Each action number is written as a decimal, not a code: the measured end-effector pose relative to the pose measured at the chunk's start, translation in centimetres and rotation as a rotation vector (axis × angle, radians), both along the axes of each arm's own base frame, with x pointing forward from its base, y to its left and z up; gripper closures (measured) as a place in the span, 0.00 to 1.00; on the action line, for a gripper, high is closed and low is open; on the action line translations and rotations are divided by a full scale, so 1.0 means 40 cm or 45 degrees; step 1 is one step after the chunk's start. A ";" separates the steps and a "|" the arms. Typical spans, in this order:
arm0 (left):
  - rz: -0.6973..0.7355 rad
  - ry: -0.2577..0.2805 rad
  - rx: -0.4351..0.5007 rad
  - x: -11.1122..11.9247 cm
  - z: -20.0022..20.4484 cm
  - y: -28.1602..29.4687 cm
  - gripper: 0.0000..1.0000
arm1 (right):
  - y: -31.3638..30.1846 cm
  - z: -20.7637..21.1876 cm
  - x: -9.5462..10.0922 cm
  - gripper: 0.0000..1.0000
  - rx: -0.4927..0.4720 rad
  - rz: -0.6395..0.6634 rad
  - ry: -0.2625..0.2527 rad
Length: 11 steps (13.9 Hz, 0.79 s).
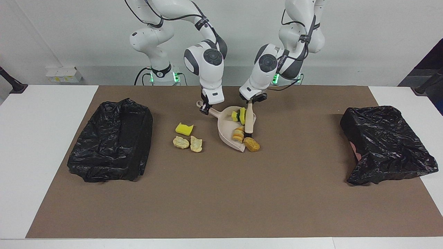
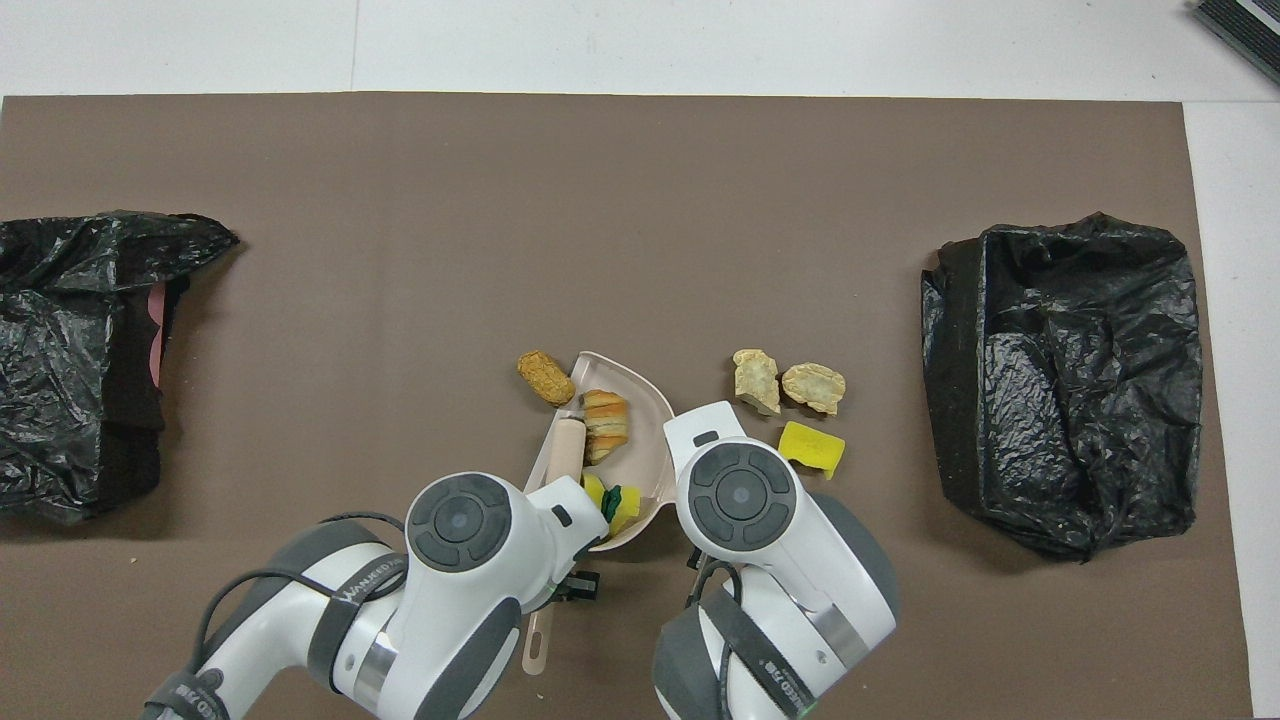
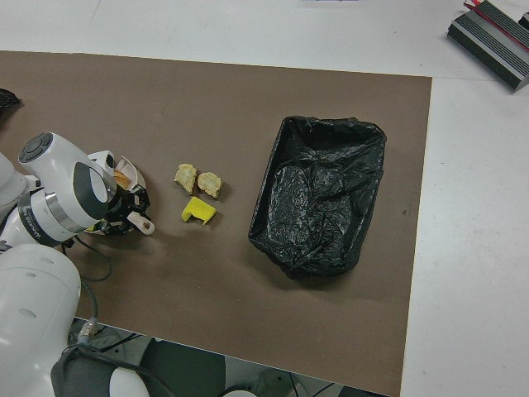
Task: Sweep and dump trash in bin
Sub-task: 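Sweep the scraps into the dustpan with the left gripper's brush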
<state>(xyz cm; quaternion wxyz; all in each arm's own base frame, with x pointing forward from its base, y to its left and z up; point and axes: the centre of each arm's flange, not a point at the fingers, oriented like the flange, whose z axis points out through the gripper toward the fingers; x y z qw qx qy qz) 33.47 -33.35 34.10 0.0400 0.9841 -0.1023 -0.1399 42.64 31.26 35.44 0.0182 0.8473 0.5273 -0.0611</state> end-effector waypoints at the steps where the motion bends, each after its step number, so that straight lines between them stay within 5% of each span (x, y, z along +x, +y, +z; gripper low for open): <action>1: 0.007 0.002 0.004 -0.014 0.014 -0.020 0.73 | 0.000 -0.001 0.000 0.67 -0.001 0.000 0.001; 5: 0.055 0.003 0.000 0.032 0.106 -0.026 0.73 | 0.001 0.000 0.000 0.67 -0.002 -0.014 -0.001; 11: 0.032 -0.135 0.033 0.251 0.135 0.183 0.73 | 0.003 0.000 -0.001 0.67 -0.007 -0.093 -0.009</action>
